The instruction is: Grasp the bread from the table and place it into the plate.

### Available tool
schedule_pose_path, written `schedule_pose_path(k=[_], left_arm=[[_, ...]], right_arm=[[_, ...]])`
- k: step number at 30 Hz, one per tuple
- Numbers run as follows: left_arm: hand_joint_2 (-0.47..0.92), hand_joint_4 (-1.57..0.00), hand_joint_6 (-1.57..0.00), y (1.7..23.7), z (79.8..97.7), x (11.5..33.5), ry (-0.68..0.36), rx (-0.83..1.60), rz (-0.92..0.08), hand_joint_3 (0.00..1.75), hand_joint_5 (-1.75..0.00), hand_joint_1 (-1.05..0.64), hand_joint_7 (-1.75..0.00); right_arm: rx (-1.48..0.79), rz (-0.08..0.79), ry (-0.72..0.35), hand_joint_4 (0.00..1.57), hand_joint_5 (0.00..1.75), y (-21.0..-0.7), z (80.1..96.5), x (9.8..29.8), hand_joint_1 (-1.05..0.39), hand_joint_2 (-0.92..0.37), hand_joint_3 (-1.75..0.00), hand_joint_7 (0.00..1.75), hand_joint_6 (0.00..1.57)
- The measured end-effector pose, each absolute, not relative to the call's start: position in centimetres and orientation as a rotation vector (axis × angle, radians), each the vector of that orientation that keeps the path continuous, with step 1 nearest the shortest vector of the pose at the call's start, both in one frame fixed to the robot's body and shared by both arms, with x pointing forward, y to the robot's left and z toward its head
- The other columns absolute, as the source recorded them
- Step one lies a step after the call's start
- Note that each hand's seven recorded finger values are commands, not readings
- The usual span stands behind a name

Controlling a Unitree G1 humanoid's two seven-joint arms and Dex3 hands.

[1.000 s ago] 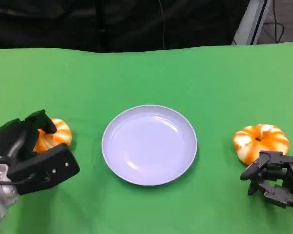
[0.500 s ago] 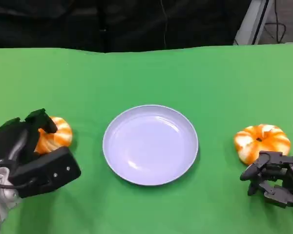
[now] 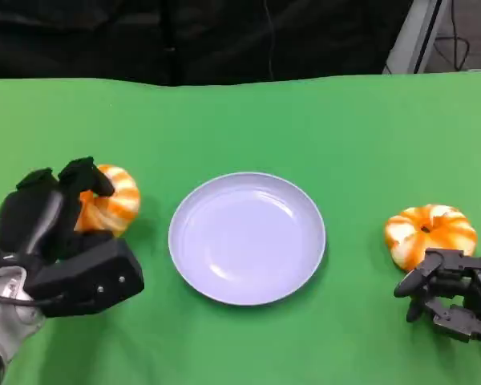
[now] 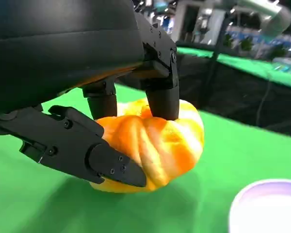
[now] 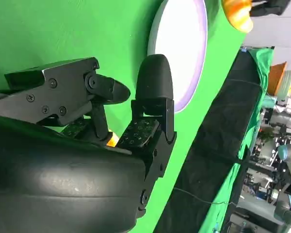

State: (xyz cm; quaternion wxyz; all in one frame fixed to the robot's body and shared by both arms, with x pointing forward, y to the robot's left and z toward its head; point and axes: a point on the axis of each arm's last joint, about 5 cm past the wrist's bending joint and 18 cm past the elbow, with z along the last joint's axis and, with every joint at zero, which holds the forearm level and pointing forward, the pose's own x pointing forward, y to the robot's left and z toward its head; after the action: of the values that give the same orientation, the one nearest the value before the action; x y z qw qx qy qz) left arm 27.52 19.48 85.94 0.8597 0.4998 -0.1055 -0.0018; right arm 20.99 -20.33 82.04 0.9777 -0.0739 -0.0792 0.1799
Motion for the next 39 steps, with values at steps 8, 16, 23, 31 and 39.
schedule_pose_path(k=[8,16,23,31,39], left_arm=[[0.92,-0.49,-0.60,18.7,86.6,27.1,-0.294,1.027,-0.024,0.26,-1.68,-0.11,-1.34],[0.92,-0.53,-0.64,17.6,87.8,27.3,-0.386,1.017,-0.052,0.27,-1.63,-0.12,-1.26],[0.92,-0.53,-0.63,16.4,87.8,27.3,-0.402,1.001,-0.080,0.25,-1.69,-0.12,-1.31],[0.92,-0.54,-0.65,14.6,87.8,27.2,-0.436,0.973,-0.122,0.28,-1.67,-0.12,-1.29],[0.92,-0.47,-0.51,12.8,88.3,27.5,-0.473,0.949,-0.171,0.15,-1.74,-0.15,-1.49]], right_arm=[[-0.150,0.360,-0.159,0.91,1.36,-20.3,82.0,21.0,0.08,-0.83,-0.61,0.96,0.96],[-0.149,0.364,-0.158,0.91,1.36,-20.3,82.0,21.0,0.08,-0.81,-0.64,0.97,0.96],[-0.150,0.364,-0.158,0.91,1.36,-20.3,82.0,21.0,0.07,-0.80,-0.64,0.96,0.96],[-0.154,0.358,-0.157,0.91,1.35,-20.2,82.0,21.0,0.08,-0.80,-0.65,0.95,0.96],[-0.153,0.355,-0.159,0.91,1.34,-20.2,82.0,21.0,0.09,-0.81,-0.65,0.94,0.97]])
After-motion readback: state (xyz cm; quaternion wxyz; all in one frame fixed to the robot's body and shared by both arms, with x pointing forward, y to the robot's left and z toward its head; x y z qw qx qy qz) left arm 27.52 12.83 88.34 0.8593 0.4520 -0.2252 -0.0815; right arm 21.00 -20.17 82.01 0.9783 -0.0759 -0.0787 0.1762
